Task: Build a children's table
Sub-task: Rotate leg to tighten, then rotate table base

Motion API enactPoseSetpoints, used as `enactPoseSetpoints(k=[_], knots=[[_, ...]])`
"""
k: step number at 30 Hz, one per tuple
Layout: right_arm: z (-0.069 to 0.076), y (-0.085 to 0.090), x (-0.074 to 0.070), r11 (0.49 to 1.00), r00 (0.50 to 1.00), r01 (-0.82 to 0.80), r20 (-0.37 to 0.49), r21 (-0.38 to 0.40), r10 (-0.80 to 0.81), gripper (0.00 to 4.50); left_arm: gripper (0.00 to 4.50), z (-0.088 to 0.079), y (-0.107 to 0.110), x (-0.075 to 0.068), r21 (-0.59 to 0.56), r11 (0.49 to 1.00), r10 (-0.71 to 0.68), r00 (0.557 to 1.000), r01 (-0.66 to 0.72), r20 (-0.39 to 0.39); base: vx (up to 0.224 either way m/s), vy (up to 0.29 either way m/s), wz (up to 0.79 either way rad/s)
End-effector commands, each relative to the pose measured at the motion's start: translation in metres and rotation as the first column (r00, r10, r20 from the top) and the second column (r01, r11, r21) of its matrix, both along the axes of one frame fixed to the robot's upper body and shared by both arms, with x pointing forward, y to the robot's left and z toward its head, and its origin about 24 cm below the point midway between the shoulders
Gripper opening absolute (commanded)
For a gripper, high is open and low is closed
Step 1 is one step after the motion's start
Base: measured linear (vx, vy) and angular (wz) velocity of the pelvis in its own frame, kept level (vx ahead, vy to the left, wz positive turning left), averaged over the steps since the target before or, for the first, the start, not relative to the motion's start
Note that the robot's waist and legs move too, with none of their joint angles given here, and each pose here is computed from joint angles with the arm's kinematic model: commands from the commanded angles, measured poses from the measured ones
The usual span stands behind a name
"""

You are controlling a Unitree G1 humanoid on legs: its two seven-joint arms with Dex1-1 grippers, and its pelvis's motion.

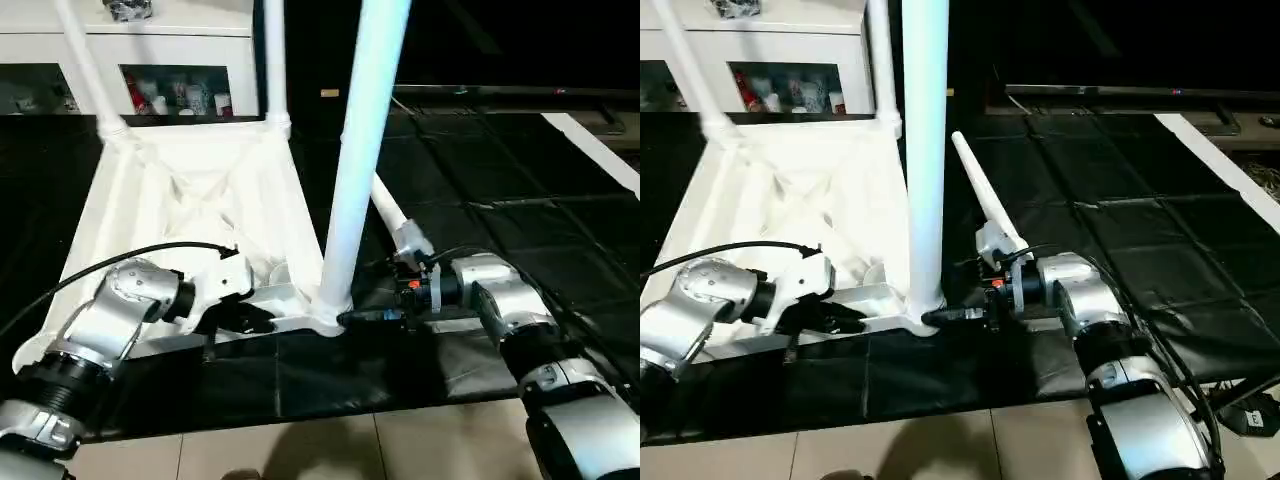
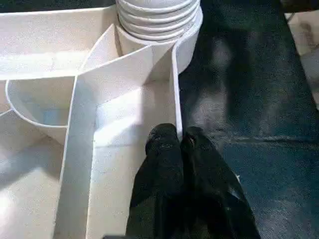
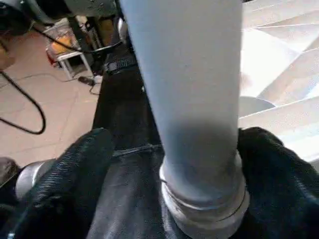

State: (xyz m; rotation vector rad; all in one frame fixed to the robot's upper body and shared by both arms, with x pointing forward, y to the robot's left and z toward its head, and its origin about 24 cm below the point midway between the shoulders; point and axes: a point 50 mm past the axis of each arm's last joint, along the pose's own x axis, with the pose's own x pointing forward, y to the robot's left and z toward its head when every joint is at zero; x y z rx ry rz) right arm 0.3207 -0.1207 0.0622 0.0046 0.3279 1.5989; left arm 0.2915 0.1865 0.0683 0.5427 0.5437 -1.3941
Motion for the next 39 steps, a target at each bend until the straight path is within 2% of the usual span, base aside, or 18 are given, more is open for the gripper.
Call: enactPoseSetpoints(k=[1, 4, 7, 14, 17, 18, 31, 35, 38, 39], knots=[[0.002, 0.004, 0.002, 0.999, 0.999, -0.045, 0.015, -0.023, 0.045, 3.78, 0.0, -0.005, -0.008, -0.005, 0.035, 0.993, -0.111, 0.993, 0.112, -0.039, 0.0, 0.0, 0.0], [0.003, 0.006, 0.004, 0.999, 0.999, -0.037, 0.027, -0.025, 0.037, 3.43, 0.0, -0.005, -0.008, -0.005, 0.04, 0.992, -0.122, 0.992, 0.124, -0.042, 0.0, 0.0, 0.0], [0.003, 0.007, 0.005, 0.999, 0.999, -0.037, 0.027, -0.026, 0.037, 3.34, 0.0, -0.005, -0.008, -0.004, 0.04, 0.991, -0.128, 0.991, 0.13, -0.042, 0.0, 0.0, 0.0], [0.003, 0.009, 0.005, 0.999, 0.999, -0.044, 0.029, -0.026, 0.045, 2.57, 0.0, -0.006, -0.007, -0.004, 0.046, 0.99, -0.131, 0.991, 0.132, -0.039, 0.0, 0.0, 0.0], [0.002, 0.01, 0.005, 0.998, 0.998, -0.053, 0.027, -0.026, 0.054, 2.42, 0.0, -0.006, -0.005, -0.004, 0.048, 0.99, -0.132, 0.99, 0.134, -0.04, 0.0, 0.0, 0.0], [0.001, 0.01, 0.005, 0.998, 0.998, -0.055, 0.025, -0.025, 0.056, 2.21, 0.0, -0.006, -0.005, -0.004, 0.049, 0.99, -0.132, 0.99, 0.134, -0.04, 0.0, 0.0, 0.0], [-0.005, 0.01, -0.001, 0.998, 0.998, -0.067, 0.01, -0.018, 0.067, 1.98, 0.0, -0.008, -0.002, -0.002, 0.049, 0.995, -0.088, 0.995, 0.09, -0.042, 0.0, 0.0, 0.0], [-0.01, 0.01, -0.004, 0.999, 0.999, -0.042, 0.001, -0.001, 0.042, 1.98, 0.0, -0.008, 0.0, 0.002, 0.023, 1.0, -0.013, 0.999, 0.014, -0.031, 0.0, 0.0, 0.0], [-0.017, 0.012, -0.009, 0.999, 0.999, 0.033, -0.021, 0.037, -0.032, 1.98, 0.0, -0.006, -0.002, 0.008, -0.04, 0.992, 0.116, 0.993, -0.116, -0.009, 0.0, 0.0, 0.0], [-0.025, 0.013, -0.011, 0.994, 0.994, 0.103, -0.038, 0.042, -0.101, 1.96, 0.0, -0.004, -0.004, 0.01, -0.092, 0.977, 0.193, 0.981, -0.193, -0.017, 0.0, 0.0, 0.0]])
